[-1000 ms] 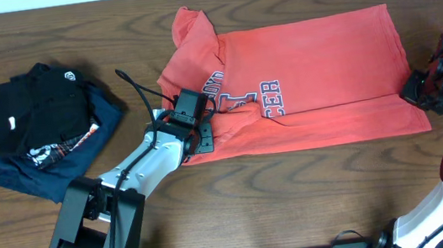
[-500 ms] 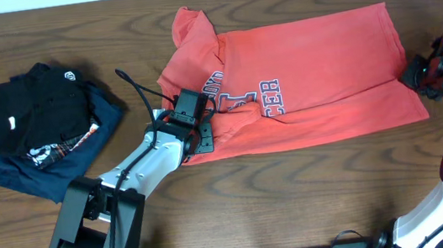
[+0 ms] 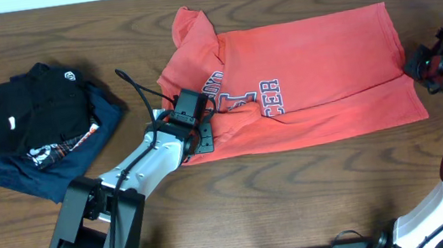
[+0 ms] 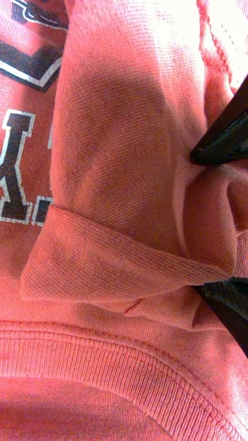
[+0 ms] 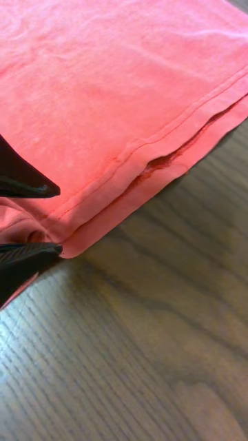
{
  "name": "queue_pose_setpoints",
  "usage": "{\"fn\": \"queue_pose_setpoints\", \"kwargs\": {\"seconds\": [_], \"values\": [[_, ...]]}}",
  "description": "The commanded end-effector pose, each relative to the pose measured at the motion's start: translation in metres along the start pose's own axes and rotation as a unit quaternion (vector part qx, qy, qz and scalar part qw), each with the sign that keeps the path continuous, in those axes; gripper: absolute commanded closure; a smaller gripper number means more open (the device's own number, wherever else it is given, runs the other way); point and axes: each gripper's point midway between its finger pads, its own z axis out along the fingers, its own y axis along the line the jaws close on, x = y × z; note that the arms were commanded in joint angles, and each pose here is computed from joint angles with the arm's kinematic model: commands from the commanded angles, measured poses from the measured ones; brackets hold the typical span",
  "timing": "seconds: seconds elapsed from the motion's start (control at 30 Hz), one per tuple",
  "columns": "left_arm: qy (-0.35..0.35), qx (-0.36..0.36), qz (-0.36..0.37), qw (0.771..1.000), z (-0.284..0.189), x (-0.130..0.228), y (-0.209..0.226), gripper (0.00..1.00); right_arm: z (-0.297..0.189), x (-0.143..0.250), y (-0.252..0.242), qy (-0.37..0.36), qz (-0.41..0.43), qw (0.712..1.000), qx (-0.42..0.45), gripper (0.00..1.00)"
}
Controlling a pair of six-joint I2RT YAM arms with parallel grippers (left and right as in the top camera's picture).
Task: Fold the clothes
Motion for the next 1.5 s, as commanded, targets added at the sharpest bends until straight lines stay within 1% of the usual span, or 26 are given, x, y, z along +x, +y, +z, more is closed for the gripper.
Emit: {"fn": "queue_pose_setpoints", "kwargs": {"seconds": [0.0,0.1,0.17,0.27,0.37,0.47,0.57,0.67,0.83,0.97,1.0,1.07,1.13,1.2,1.33,1.47], "values": [[0.022,-0.015,-0.009,1.000,0.011,0.012,0.008,0.47,-0.010,-0.007,-0.002,-0.002,0.011,1.000,-0.002,0.77],[0.024,-0.016,-0.009,1.000,0.010,0.013,0.008,0.47,-0.028,-0.012,0.005,-0.007,0.013,1.000,-0.023,0.75],[0.024,-0.016,-0.009,1.000,0.011,0.013,0.008,0.47,-0.043,-0.013,0.003,-0.008,0.012,1.000,-0.020,0.74],[0.022,-0.015,-0.009,1.000,0.011,0.012,0.008,0.47,-0.060,0.000,-0.017,0.014,0.021,0.999,0.030,0.73],[0.022,-0.015,-0.009,1.000,0.011,0.012,0.008,0.47,-0.065,0.029,-0.038,0.067,0.028,0.994,0.084,0.72],[0.022,-0.015,-0.009,1.000,0.011,0.012,0.008,0.47,-0.061,0.056,-0.056,0.109,0.028,0.986,0.124,0.72],[0.023,-0.016,-0.009,1.000,0.011,0.012,0.008,0.47,-0.049,0.073,-0.062,0.125,0.017,0.984,0.123,0.72],[0.026,-0.017,-0.009,0.999,0.010,0.014,0.009,0.47,-0.034,0.091,-0.062,0.129,-0.004,0.986,0.102,0.73],[0.039,-0.023,-0.008,0.999,0.010,0.021,0.012,0.47,-0.019,0.111,-0.071,0.122,-0.013,0.988,0.097,0.73],[0.068,-0.036,-0.007,0.997,0.008,0.034,0.018,0.47,-0.020,0.135,-0.082,0.151,-0.010,0.982,0.114,0.74],[0.078,-0.040,-0.007,0.996,0.007,0.039,0.020,0.47,-0.023,0.142,-0.088,0.162,-0.010,0.978,0.131,0.76],[0.102,-0.051,-0.006,0.993,0.004,0.051,0.025,0.47,-0.032,0.152,-0.105,0.179,-0.002,0.968,0.177,0.83],[0.128,-0.064,-0.014,0.990,0.001,0.064,0.031,0.47,-0.040,0.158,-0.117,0.188,0.013,0.958,0.214,0.87],[0.156,-0.079,-0.020,0.984,-0.004,0.078,0.037,0.47,-0.049,0.164,-0.127,0.197,0.031,0.950,0.241,0.88],[0.198,-0.103,-0.039,0.974,-0.014,0.098,0.046,0.47,-0.065,0.170,-0.137,0.209,0.065,0.940,0.262,0.87],[0.225,-0.104,-0.037,0.968,-0.024,0.111,0.045,0.47,-0.083,0.165,-0.138,0.198,0.078,0.941,0.262,0.88]]}}
